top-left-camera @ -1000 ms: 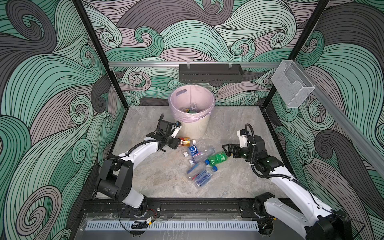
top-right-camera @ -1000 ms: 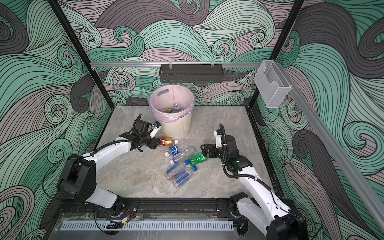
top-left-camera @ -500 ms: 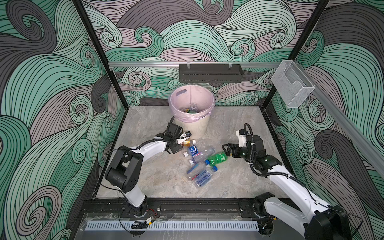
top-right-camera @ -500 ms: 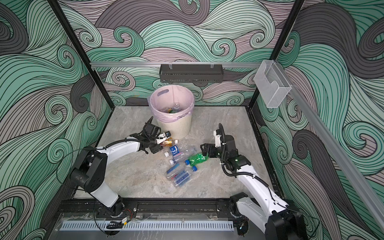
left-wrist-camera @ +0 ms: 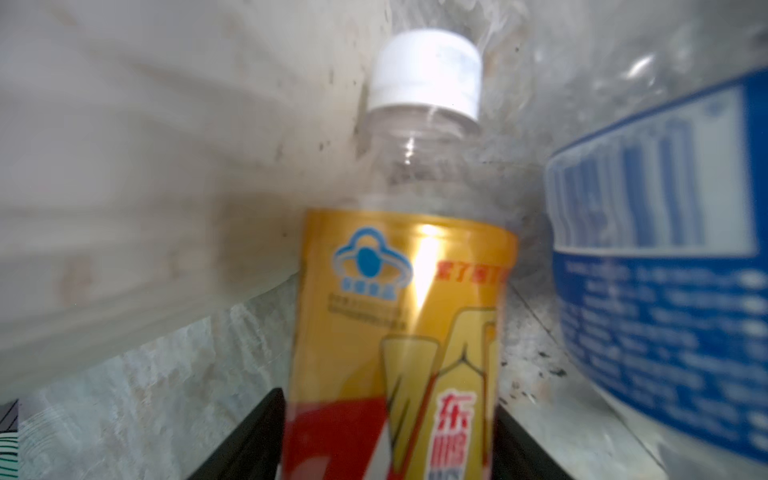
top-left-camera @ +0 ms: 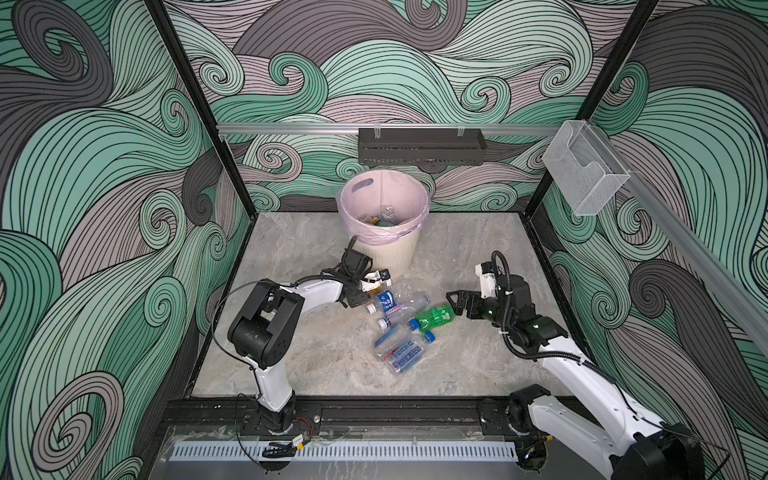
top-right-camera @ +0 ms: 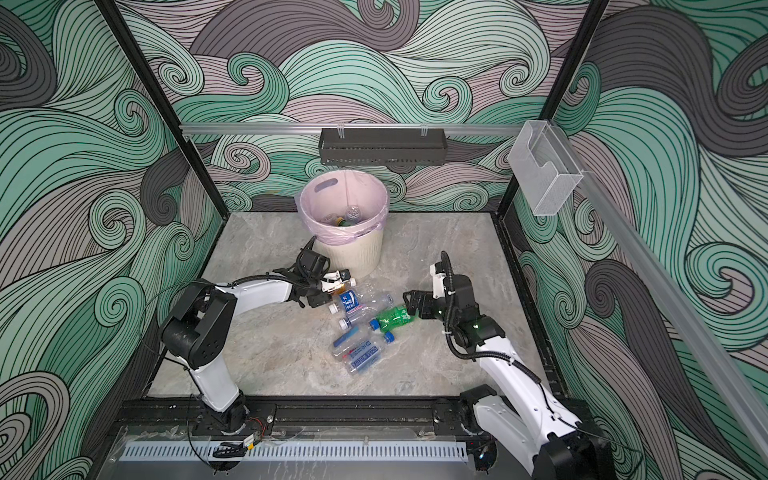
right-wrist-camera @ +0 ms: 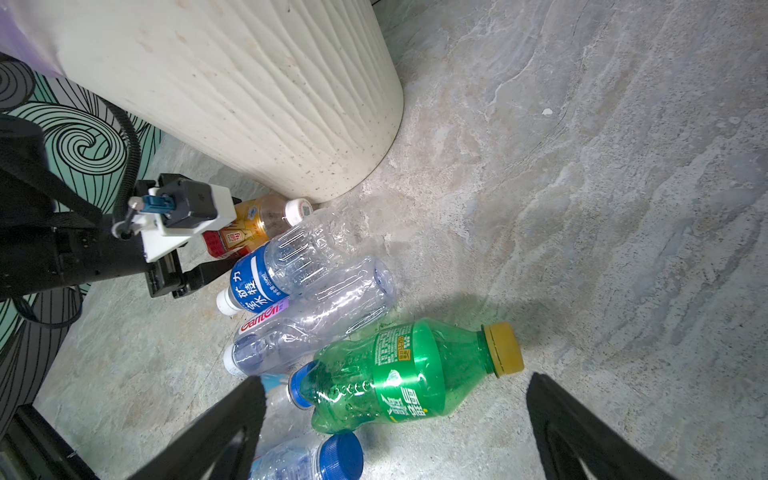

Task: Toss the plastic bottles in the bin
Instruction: 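Close the left gripper on the red-and-gold bottle, then lift the red-and-gold bottle upright with the left gripper toward the bin, then open the left gripper over the bin and withdraw it toward the robot, then lower the right gripper onto the green Sprite bottle and close it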

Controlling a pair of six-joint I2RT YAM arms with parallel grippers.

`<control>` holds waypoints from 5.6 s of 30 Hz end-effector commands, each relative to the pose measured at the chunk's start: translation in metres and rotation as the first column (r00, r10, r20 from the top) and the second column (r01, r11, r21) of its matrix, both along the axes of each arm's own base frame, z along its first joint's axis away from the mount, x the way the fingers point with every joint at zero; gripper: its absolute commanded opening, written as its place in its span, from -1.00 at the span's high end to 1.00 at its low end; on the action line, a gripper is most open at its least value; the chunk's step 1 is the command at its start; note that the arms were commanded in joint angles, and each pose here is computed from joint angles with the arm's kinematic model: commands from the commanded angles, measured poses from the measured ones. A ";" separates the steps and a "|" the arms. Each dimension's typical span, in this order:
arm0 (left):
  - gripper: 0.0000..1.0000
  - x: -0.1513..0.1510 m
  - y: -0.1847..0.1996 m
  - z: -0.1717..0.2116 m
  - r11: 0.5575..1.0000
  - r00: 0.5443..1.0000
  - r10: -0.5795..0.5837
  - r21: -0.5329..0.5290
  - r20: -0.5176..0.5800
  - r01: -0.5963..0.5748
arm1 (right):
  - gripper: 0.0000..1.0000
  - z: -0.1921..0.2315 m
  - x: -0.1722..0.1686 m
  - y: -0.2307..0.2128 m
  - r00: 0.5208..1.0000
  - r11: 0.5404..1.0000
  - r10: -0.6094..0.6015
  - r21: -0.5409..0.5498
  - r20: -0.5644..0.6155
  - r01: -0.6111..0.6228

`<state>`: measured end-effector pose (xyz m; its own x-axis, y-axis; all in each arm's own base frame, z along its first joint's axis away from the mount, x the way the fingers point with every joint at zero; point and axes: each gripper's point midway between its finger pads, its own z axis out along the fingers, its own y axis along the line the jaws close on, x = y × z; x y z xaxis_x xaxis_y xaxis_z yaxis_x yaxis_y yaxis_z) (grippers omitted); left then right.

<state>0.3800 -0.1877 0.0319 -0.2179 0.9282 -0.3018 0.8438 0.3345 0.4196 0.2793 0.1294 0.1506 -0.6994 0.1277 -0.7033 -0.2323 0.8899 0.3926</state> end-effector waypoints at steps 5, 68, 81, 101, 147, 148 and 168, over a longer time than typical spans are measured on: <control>-0.38 -0.010 -0.016 -0.001 0.998 0.998 -0.063 -0.022 -0.028 0.062 | -0.96 0.002 -0.002 -0.009 0.999 0.999 -0.031 -0.011 0.011 0.031; 0.01 -0.030 -0.002 0.370 0.488 0.839 0.544 -0.810 -0.010 -0.326 | -0.89 -0.005 0.018 0.007 0.996 1.000 0.004 0.004 -0.091 -0.003; -0.89 0.017 -0.010 0.384 0.471 0.782 0.622 -0.779 -0.039 -0.413 | -0.90 -0.002 -0.003 -0.005 0.992 0.999 -0.009 -0.039 -0.128 0.004; -0.97 -0.109 0.083 0.262 0.428 0.704 0.707 -0.746 -0.074 -0.509 | -0.85 -0.045 -0.006 -0.005 0.920 0.976 -0.196 0.020 -0.339 0.216; -0.97 -0.113 0.099 0.200 0.457 0.653 0.755 -0.660 -0.067 -0.596 | -0.35 -0.125 0.008 0.016 0.820 0.924 -0.345 -0.013 -0.457 0.382; -0.97 -0.113 0.099 0.199 0.456 0.651 0.757 -0.660 -0.065 -0.597 | -0.34 -0.123 0.009 0.014 0.821 0.924 -0.350 -0.020 -0.452 0.382; -0.97 -0.111 0.100 0.193 0.456 0.644 0.762 -0.652 -0.065 -0.606 | -0.14 -0.067 0.022 -0.028 0.892 0.930 -0.366 -0.076 -0.264 0.359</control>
